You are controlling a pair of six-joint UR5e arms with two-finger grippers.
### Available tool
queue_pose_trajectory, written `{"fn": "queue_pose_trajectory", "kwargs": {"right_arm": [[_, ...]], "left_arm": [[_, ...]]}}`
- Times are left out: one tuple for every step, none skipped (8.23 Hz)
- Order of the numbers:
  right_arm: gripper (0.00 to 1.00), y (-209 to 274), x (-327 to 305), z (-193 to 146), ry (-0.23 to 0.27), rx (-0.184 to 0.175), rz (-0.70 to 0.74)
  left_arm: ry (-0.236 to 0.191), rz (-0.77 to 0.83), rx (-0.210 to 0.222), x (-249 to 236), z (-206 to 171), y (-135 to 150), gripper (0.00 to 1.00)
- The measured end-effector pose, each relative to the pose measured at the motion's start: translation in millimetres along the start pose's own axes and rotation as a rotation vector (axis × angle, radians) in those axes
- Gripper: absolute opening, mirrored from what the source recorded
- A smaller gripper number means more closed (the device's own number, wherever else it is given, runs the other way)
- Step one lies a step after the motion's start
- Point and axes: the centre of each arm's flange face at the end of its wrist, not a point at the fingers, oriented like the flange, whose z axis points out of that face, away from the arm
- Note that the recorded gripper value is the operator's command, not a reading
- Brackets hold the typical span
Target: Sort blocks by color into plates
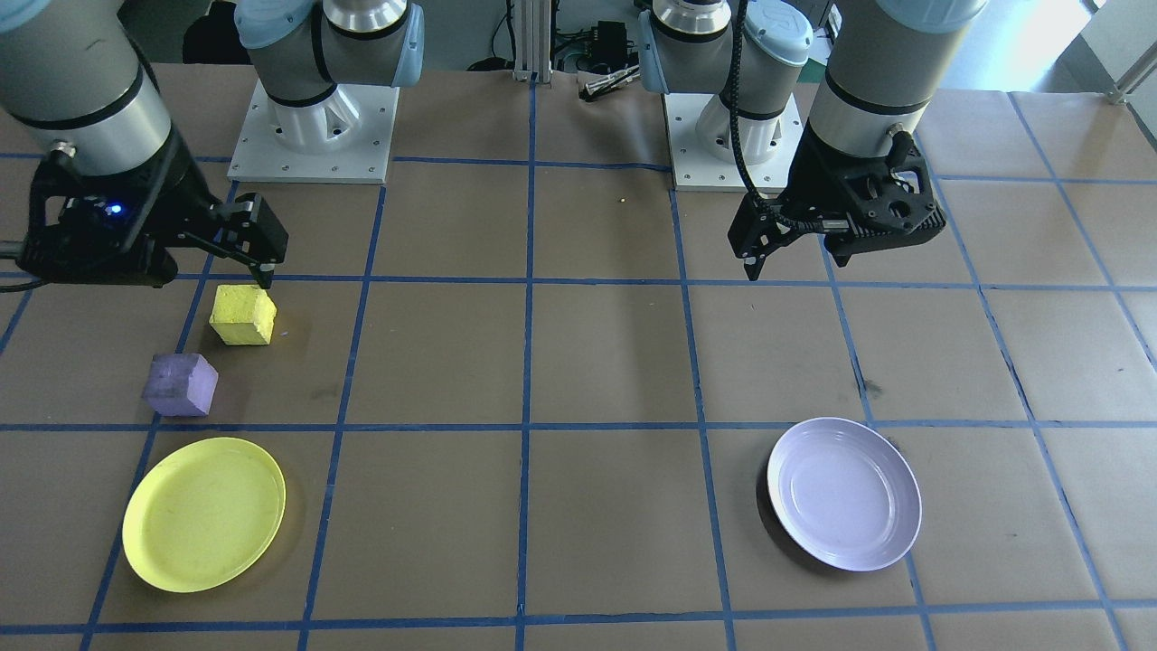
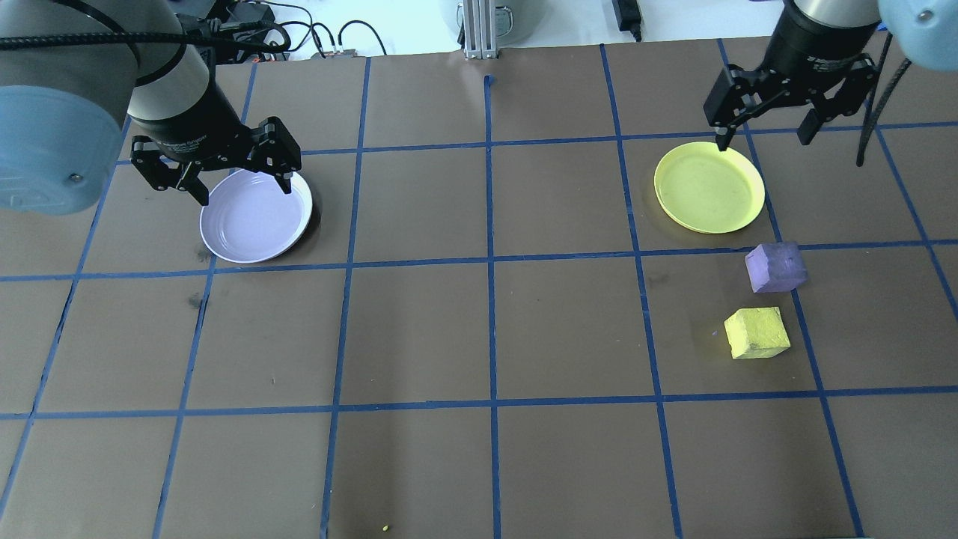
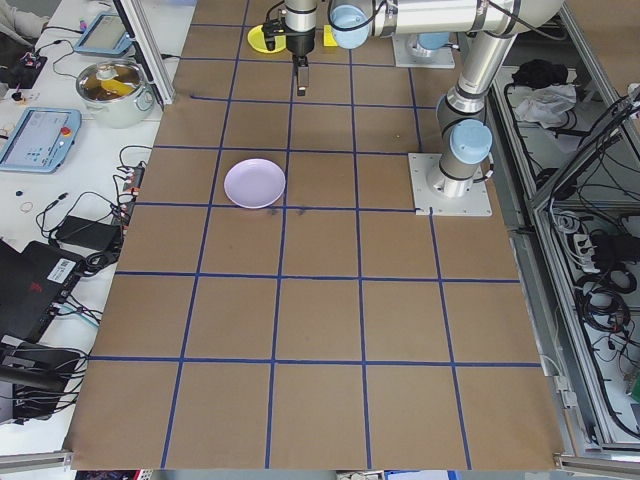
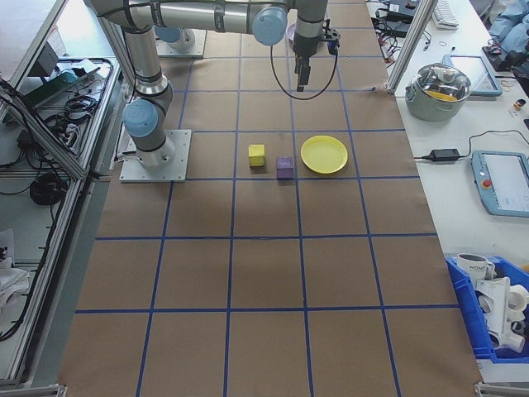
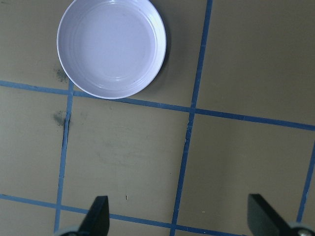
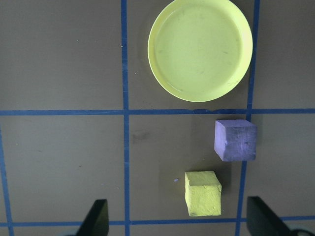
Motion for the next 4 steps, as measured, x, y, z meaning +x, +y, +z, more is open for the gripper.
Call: {"fn": "queue_pose_trajectory", "kwargs": {"right_arm": [[0.98,1.1,28.8,22.2,-0.007,-0.04,-0.025],[0.97,8.9,49.1,50.5,-0.012,-0.069,-0.043],[0.96,20.5,56.5,85.9,-0.016,-0.089,-0.065],[0.97,35.4,60.8,129.9,0.001,-0.106,-0.087]], "left_arm": [[0.0,0.001,0.0,0.1,0.0,0.0,1.0],[0.0,0.002,-0.001,0.2,0.6,0.0,1.0],[0.0,0.003,-0.002,0.1,1.1,-0.4,1.0],[0.0,0.003,-0.002,0.1,1.4,-0.5,1.0]]}}
